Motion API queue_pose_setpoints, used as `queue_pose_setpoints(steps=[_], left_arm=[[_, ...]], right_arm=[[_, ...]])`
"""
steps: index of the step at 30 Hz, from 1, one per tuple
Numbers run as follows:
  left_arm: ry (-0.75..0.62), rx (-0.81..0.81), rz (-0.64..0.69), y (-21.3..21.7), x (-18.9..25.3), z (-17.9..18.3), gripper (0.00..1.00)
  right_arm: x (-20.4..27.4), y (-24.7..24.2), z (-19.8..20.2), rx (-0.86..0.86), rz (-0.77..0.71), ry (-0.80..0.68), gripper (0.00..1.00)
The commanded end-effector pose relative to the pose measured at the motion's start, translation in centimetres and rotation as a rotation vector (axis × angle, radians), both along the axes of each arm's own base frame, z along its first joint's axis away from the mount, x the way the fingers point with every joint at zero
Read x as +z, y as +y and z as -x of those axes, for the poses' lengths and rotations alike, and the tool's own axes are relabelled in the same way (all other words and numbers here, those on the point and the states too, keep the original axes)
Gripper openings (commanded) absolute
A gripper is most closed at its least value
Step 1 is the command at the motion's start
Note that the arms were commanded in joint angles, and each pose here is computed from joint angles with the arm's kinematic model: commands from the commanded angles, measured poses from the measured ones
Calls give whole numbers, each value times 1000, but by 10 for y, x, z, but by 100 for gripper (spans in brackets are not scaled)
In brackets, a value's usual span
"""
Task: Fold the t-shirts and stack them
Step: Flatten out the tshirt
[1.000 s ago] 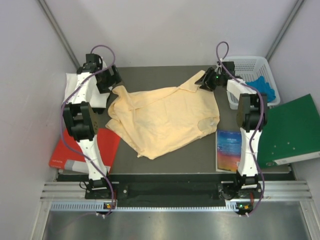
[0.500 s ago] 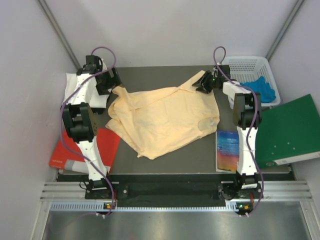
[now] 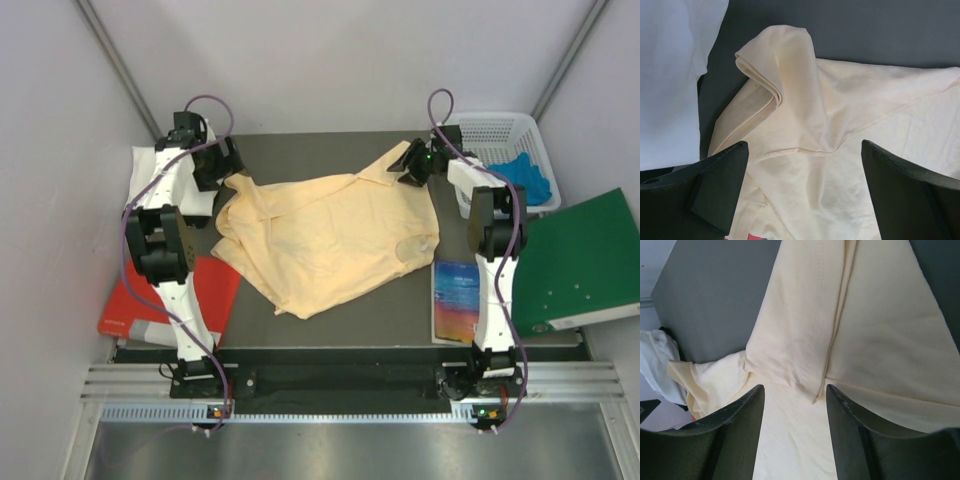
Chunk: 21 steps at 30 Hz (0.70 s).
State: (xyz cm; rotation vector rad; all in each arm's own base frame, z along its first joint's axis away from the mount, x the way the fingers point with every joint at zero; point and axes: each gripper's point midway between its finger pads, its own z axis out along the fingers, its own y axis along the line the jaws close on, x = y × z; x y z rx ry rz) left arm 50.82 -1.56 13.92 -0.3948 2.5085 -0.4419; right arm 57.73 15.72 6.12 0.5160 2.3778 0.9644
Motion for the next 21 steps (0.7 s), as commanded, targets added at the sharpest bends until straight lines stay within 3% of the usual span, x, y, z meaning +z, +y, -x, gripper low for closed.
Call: queue_pose_setpoints(steps=[1,12,21], left_arm=[[-69,-19,-20,-2,25,-1,99],[-60,-25,-39,0,21,1,99],[-44,-28,-51,1,16,3,99]], right_arm=[[29,2,-1,5,23,-53,53],[-4,20,-6,13,1,-10,53],[4,36,-23,15,-47,-47,52]])
